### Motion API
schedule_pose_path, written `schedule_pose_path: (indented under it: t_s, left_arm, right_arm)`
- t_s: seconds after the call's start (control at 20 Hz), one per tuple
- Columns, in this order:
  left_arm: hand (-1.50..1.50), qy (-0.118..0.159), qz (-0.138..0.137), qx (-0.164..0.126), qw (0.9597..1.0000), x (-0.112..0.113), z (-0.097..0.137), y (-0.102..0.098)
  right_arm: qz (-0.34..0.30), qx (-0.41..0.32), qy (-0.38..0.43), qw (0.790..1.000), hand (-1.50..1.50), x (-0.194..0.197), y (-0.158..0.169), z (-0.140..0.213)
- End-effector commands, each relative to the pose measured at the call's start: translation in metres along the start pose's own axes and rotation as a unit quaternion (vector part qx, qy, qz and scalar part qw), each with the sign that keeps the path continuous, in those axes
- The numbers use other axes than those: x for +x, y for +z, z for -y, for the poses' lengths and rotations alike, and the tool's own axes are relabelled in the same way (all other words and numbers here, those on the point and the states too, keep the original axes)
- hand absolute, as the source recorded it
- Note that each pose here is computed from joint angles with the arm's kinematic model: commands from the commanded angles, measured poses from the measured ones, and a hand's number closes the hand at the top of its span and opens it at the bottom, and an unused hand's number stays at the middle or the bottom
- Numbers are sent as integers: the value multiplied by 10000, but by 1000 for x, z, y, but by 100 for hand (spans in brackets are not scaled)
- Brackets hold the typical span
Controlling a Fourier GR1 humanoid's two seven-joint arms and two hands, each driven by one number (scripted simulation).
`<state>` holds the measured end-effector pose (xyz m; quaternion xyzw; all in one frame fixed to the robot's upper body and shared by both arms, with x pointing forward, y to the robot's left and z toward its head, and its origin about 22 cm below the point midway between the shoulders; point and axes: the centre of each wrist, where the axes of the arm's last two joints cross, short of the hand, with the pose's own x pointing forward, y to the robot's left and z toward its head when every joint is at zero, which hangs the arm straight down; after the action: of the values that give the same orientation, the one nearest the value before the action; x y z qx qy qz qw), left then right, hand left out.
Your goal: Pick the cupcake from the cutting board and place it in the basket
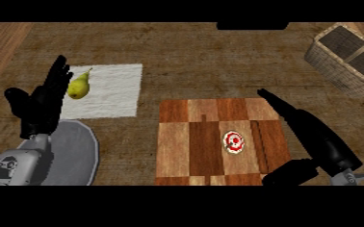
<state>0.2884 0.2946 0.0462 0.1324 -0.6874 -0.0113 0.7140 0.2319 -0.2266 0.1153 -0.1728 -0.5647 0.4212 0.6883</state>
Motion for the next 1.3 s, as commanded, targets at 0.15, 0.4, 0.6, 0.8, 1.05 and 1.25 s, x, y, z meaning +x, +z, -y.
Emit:
schedule_pose_path:
  t_s: [0.15,0.4,0.6,0.8,1.05,1.25]
  left_arm:
    - [0,49,-85,-1,10000,6,-6,-3]
    - [0,24,-24,-17,10000,11,11,13]
    - [0,-31,-6,-25,10000,19,-15,-12]
    - [0,106,-4,34,9999,-10,7,7]
    - [0,32,-101,6,9999,-10,-12,11]
    - [0,2,-15,-38,10000,3,7,8]
  right_arm:
    - [222,-272,-52,9994,-150,-16,-3,-26]
    - [262,-344,98,9990,-150,-35,-10,-48]
    - [356,-251,69,9990,-150,-13,-16,-54]
    - [350,-322,-103,9988,-150,-9,-19,-54]
    - [300,-353,-8,9989,-150,-14,-16,-66]
    - [85,-229,340,9991,-150,-9,-24,-71]
